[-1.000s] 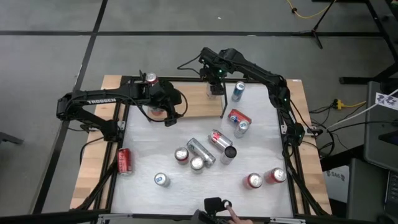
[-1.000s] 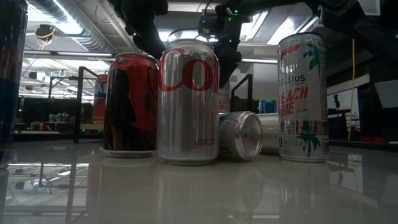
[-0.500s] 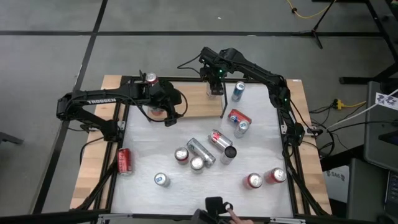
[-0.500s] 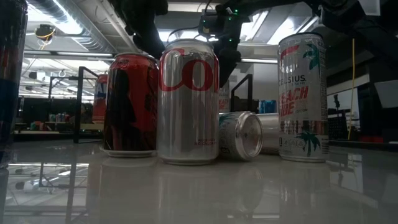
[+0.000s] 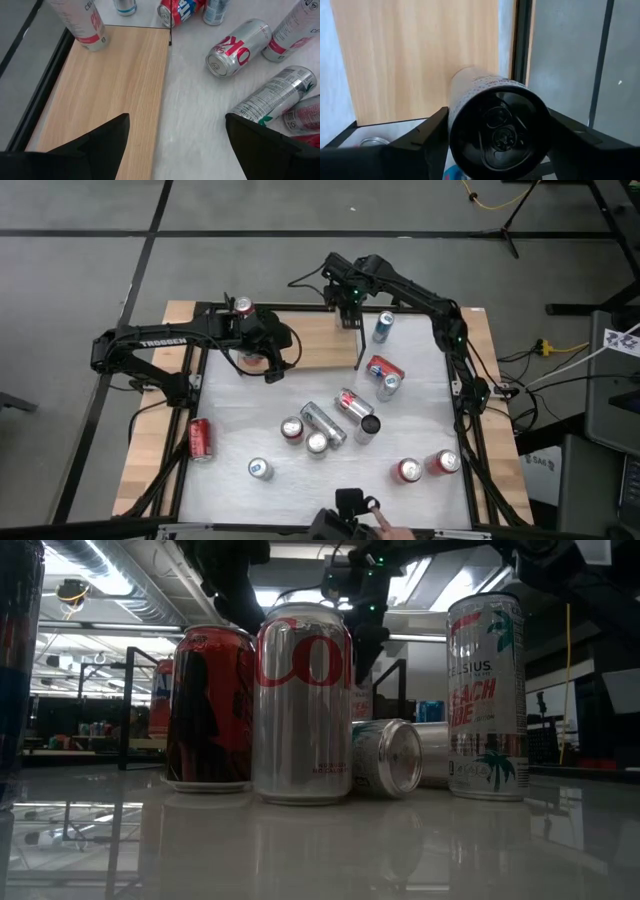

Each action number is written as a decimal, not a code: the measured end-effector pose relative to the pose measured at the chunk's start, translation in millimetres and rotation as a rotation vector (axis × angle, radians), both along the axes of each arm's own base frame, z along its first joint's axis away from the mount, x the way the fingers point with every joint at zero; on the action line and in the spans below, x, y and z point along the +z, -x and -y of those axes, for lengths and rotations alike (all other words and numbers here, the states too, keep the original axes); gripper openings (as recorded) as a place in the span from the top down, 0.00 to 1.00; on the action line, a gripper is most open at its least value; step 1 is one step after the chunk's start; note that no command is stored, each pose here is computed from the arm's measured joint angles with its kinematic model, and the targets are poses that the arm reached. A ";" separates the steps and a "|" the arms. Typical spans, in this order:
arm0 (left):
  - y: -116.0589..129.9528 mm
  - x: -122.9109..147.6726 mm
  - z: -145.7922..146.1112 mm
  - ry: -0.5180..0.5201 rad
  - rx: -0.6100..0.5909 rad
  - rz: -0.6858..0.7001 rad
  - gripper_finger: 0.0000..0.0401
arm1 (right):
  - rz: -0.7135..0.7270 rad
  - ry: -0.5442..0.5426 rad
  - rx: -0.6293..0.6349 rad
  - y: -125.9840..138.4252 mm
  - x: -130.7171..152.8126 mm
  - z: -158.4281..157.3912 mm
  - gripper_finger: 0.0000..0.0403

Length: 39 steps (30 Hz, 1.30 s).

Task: Place canned beverage on shelf
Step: Put the white pink soda can on the shelf

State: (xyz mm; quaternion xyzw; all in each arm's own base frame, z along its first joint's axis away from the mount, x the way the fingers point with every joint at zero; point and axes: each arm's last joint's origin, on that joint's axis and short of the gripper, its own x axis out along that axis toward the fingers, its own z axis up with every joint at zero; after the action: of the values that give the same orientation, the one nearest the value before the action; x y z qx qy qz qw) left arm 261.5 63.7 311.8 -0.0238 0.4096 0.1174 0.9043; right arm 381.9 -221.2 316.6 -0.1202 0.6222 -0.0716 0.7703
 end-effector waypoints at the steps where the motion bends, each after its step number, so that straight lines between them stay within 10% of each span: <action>1: 0.0 0.0 0.0 0.000 0.000 0.000 0.20 | 0.001 -0.001 -0.011 1.4 0.0 2.4 0.36; 39: 0.0 0.1 0.0 0.000 0.000 0.000 0.20 | 0.044 -0.012 -0.055 6.0 0.1 16.0 0.35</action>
State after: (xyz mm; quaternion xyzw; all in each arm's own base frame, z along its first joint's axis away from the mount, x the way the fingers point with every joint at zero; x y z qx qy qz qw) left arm 261.6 63.7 311.9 -0.0238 0.4095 0.1175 0.9044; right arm 375.9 -237.2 316.6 -0.0969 0.6085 -0.0919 0.7823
